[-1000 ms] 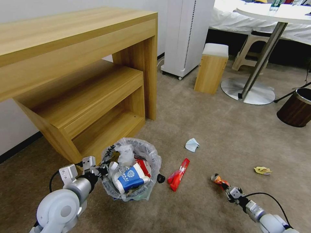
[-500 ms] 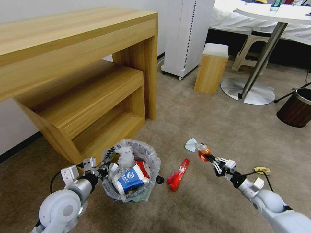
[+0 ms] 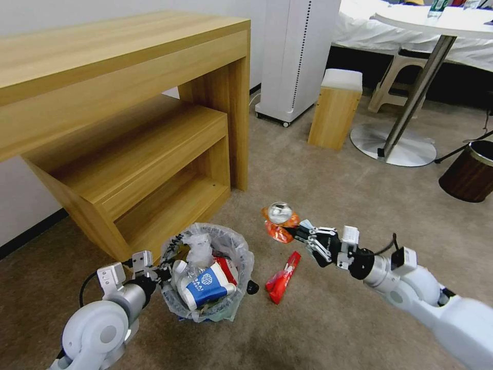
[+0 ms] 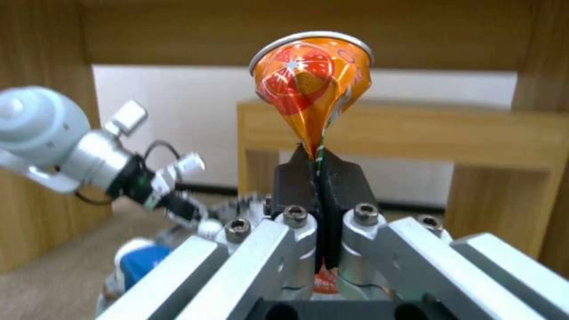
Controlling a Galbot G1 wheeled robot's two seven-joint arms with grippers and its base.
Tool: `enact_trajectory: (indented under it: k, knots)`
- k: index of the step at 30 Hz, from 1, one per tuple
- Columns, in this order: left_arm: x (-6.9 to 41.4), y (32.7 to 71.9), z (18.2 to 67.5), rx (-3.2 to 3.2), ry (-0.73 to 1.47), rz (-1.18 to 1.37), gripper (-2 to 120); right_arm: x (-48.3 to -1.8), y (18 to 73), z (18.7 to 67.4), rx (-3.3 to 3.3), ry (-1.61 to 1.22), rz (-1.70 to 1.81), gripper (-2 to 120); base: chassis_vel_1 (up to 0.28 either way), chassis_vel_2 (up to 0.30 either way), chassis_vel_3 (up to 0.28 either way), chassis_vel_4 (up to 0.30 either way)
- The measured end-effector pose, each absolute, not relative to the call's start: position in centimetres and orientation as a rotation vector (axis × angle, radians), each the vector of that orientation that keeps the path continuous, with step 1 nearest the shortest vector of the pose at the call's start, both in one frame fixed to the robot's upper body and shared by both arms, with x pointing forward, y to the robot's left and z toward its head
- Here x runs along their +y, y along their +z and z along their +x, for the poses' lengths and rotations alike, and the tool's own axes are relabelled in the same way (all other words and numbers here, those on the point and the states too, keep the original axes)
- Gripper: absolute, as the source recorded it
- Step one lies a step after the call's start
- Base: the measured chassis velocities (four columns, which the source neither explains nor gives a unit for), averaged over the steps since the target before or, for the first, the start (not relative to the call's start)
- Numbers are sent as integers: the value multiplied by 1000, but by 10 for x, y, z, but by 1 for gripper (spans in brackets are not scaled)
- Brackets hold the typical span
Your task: Pick up the trash bin and place the garbage on the floor into it.
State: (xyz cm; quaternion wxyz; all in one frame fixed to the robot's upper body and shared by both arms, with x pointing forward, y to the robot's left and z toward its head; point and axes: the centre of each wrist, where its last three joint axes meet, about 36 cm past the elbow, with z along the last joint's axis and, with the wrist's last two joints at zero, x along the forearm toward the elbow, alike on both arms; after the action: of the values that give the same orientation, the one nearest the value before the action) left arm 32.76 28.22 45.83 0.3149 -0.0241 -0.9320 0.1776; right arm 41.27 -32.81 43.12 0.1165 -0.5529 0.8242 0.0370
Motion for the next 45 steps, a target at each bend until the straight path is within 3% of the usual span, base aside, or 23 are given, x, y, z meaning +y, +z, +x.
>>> enact_trajectory:
  k: [8, 15, 23, 33, 37, 43, 45]
  knots:
    - [276, 461, 330, -2453, 477, -90, 0, -315, 441, 417, 2537, 84, -1672, 0, 0, 0, 0, 0]
    - [272, 468, 326, -2463, 482, -106, 0, -274, 443, 441, 2454, 91, -1756, 0, 0, 0, 0, 0]
    - [271, 474, 325, -2470, 481, -114, 0, -237, 423, 446, 2402, 131, -1902, 0, 0, 0, 0, 0]
    - [272, 482, 321, -2481, 478, -124, 0, -226, 400, 459, 2424, 99, -1927, 0, 0, 0, 0, 0]
    - [273, 482, 321, -2482, 477, -125, 0, -229, 390, 460, 2448, 78, -1925, 11, 0, 0, 0, 0]
    - [273, 475, 325, -2468, 481, -117, 0, -228, 394, 456, 2440, 101, -1867, 37, 0, 0, 0, 0]
    - [273, 475, 325, -2466, 482, -115, 0, -228, 396, 456, 2439, 104, -1858, 39, 0, 0, 0, 0]
